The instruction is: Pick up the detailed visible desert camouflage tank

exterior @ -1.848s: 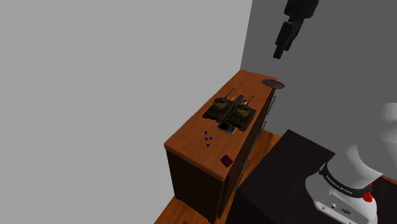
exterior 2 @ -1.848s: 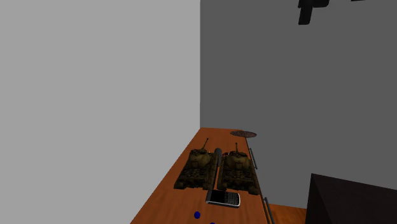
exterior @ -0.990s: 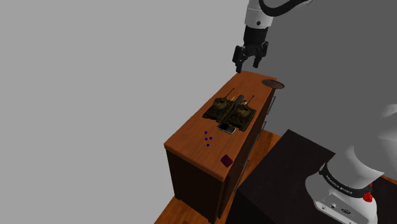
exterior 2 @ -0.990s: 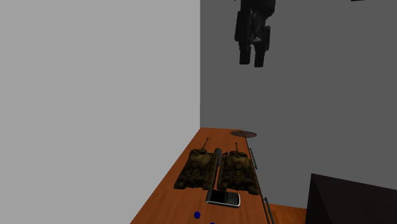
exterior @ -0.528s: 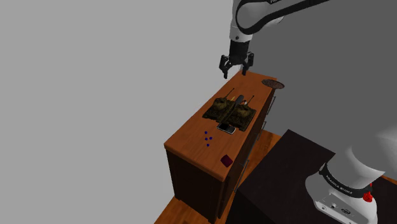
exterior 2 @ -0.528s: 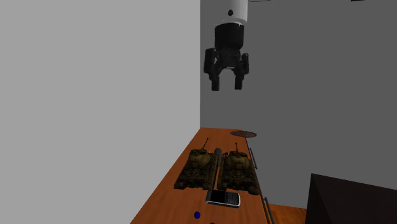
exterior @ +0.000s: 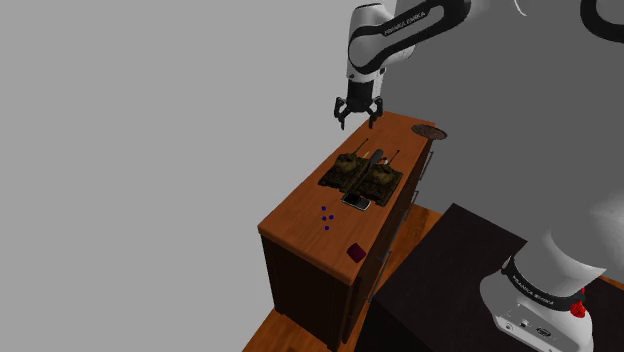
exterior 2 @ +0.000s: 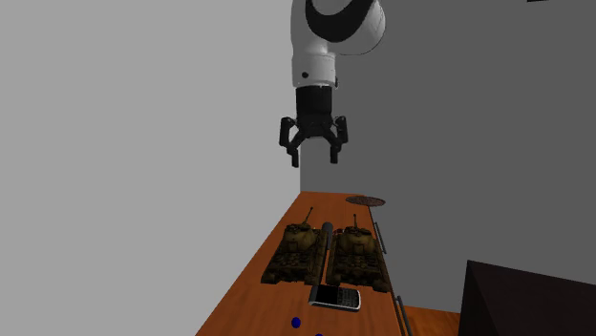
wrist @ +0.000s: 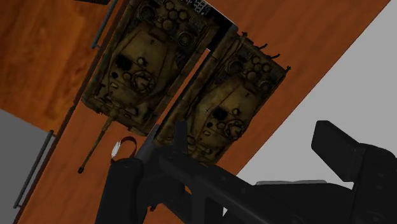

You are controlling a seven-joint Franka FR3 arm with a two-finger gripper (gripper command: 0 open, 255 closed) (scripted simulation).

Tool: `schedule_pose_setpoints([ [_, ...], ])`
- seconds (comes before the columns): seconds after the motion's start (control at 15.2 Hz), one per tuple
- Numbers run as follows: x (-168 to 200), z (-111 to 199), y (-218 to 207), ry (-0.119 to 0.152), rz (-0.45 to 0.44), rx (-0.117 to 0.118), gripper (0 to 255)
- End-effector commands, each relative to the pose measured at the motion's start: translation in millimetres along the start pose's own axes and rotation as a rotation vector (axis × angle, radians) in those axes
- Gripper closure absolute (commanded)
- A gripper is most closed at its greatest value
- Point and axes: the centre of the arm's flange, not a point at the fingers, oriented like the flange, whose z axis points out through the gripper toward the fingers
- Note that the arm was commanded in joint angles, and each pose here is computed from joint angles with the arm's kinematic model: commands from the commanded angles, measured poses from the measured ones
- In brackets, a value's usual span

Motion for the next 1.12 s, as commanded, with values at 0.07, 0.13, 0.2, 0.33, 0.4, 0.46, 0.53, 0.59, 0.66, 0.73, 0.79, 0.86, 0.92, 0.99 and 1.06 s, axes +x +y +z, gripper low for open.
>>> schedule_pose_setpoints([
  [0.07,29.2,29.3,-2.1,-0.012,0.106,-0.005,0],
  [0.13,39.5,38.3,-1.9,-0.016,0.14,-0.007,0],
  [0.2,49.7,47.4,-1.4,-0.02,0.174,-0.008,0],
  [0.33,69.9,65.8,0.9,-0.028,0.243,-0.011,0],
  [0.4,79.9,75.0,2.5,-0.032,0.277,-0.013,0],
  [0.46,89.7,84.3,4.5,-0.036,0.312,-0.014,0],
  [0.53,99.5,93.6,6.9,-0.041,0.346,-0.016,0],
  [0.59,109.1,102.9,9.6,-0.045,0.38,-0.017,0],
  [0.66,118.6,112.2,12.7,-0.049,0.414,-0.019,0],
  [0.73,128.0,121.6,16.1,-0.053,0.449,-0.021,0],
  [0.79,137.2,131.1,19.8,-0.057,0.483,-0.022,0],
  [0.86,146.2,140.5,23.8,-0.061,0.517,-0.024,0],
  [0.92,155.0,150.0,28.2,-0.065,0.552,-0.025,0],
  [0.99,163.0,158.8,32.5,-0.069,0.583,-0.027,0],
  [1.06,163.0,164.0,32.3,-0.069,0.583,-0.027,0],
])
